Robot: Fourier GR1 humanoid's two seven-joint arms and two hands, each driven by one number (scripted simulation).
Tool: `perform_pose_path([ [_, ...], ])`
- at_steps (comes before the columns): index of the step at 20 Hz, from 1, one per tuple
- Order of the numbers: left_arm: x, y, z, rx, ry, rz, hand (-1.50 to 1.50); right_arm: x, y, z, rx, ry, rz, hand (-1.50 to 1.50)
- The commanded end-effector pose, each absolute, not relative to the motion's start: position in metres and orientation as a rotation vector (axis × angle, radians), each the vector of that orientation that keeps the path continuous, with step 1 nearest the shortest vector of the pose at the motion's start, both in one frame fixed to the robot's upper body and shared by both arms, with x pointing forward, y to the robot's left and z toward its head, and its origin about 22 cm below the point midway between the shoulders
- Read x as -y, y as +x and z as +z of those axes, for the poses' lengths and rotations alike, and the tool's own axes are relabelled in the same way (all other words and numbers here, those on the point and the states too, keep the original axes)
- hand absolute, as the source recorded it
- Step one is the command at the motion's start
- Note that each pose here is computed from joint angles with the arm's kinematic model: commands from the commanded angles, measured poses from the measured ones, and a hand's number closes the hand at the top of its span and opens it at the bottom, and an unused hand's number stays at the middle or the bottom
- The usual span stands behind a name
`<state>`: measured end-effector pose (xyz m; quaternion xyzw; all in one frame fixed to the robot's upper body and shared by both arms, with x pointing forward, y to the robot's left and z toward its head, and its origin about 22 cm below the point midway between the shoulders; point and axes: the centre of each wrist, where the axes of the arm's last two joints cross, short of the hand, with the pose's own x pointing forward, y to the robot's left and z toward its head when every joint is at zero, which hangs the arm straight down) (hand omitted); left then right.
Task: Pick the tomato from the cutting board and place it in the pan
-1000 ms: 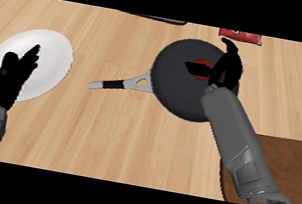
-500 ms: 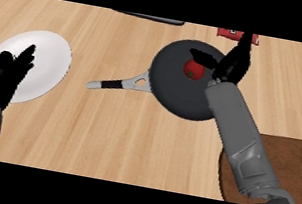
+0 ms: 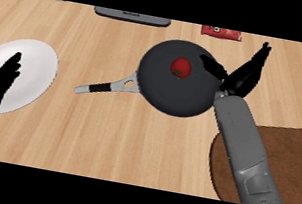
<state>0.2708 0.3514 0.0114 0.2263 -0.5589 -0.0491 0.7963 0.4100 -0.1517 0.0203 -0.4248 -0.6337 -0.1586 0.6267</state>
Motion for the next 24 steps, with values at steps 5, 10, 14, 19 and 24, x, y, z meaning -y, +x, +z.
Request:
perform_pose_path([
  [5, -0.365, 0.245, 0.001, 1.172, 0.520, -0.053, 0.00, 0.197, 0.352, 0.005, 1.484, -0.964, -0.418, -1.50],
  [10, -0.369, 0.260, 0.010, 1.158, 0.535, -0.045, 0.00, 0.226, 0.286, -0.006, 1.492, -0.911, -0.367, -1.50],
  [14, -0.373, 0.245, 0.000, 1.168, 0.537, -0.062, 0.00, 0.237, 0.238, 0.015, 1.498, -0.904, -0.363, -1.50],
  [19, -0.354, 0.259, 0.012, 1.196, 0.522, -0.066, 0.00, 0.272, 0.161, 0.047, 1.502, -0.935, -0.342, -1.50],
  [24, -0.373, 0.262, 0.028, 1.197, 0.508, -0.089, 0.00, 0.295, 0.114, 0.076, 1.489, -0.949, -0.331, -1.50],
])
